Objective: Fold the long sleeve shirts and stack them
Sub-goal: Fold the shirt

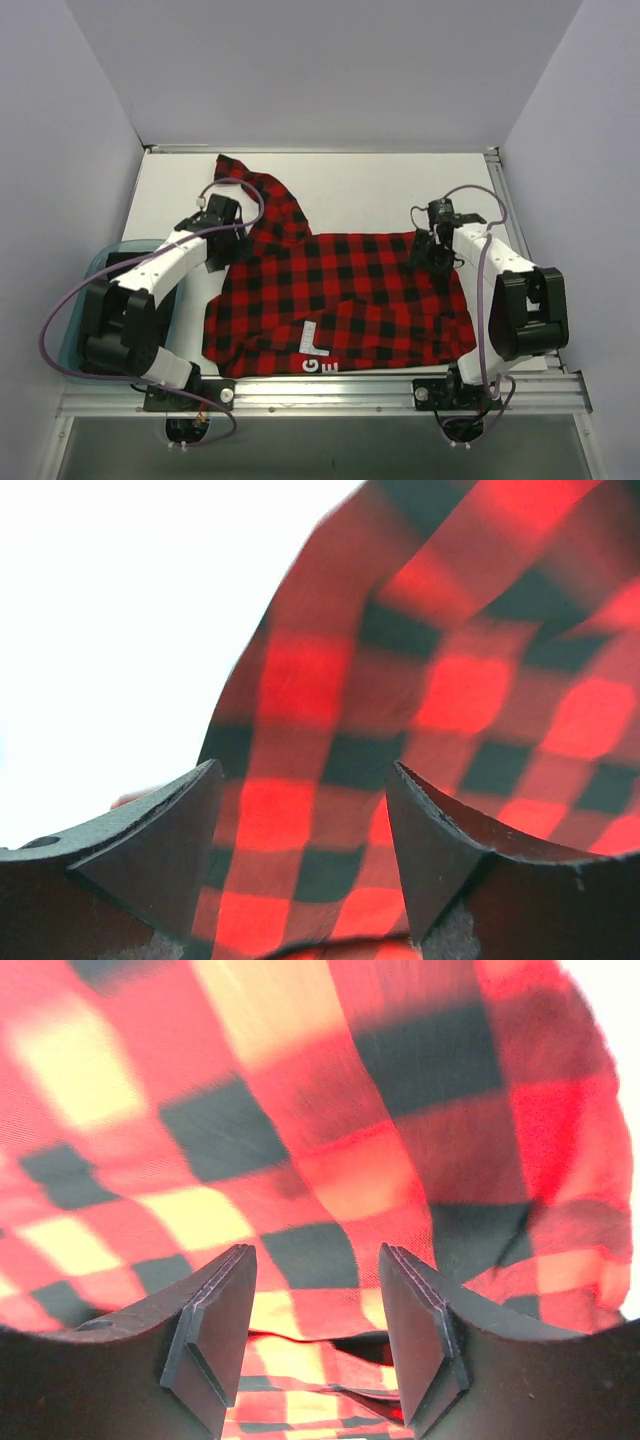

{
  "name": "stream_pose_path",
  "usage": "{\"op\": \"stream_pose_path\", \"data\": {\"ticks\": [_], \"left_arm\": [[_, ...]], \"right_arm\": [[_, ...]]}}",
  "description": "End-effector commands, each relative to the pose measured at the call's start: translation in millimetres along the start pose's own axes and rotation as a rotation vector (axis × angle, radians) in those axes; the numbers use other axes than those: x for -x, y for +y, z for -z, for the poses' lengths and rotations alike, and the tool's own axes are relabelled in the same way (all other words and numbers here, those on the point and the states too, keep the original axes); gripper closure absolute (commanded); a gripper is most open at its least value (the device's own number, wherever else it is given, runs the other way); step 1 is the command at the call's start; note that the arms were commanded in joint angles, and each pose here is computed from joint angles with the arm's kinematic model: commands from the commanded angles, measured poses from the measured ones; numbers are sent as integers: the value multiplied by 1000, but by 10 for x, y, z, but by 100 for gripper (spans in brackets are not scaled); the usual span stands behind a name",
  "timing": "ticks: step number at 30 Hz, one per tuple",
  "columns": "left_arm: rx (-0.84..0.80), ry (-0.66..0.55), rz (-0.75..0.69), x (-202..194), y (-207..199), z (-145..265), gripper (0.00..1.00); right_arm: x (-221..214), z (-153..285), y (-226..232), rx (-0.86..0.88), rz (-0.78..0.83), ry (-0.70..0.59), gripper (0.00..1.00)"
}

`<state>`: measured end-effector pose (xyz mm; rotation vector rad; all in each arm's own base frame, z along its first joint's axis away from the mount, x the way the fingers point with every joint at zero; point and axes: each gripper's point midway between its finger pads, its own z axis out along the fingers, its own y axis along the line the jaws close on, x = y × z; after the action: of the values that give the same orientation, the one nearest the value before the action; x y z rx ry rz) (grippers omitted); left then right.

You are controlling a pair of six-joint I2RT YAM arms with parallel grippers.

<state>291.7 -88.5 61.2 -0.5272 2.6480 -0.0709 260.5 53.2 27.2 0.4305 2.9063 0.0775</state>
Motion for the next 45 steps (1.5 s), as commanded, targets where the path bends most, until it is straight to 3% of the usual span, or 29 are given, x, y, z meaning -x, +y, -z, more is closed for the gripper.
{"op": "stream_pose_path", "data": {"ticks": [1, 2, 10, 23, 36, 40, 45], "left_arm": [[-7, -136, -93, 605, -200, 90, 24], [-24, -174, -94, 781, -304, 113, 24], [29, -117, -159, 1086, -433, -480, 29], [38, 54, -205, 637, -421, -1059, 34], [89, 76, -278, 498, -397, -1141, 65], [90, 70, -294, 519, -415, -1127, 80], [84, 67, -311, 525, -448, -1119, 81]], "right_arm": [[455, 382, 87, 43, 19, -139, 48], [554, 417, 61, 44, 5, -159, 47], [1078, 512, 23, 83, -81, -241, 48], [1256, 197, 17, 68, -78, -229, 48], [1560, -37, -3, 9, -67, -242, 48], [1685, -92, 12, 2, -48, -252, 48], [1792, -261, -7, 16, -73, -222, 48]]}}
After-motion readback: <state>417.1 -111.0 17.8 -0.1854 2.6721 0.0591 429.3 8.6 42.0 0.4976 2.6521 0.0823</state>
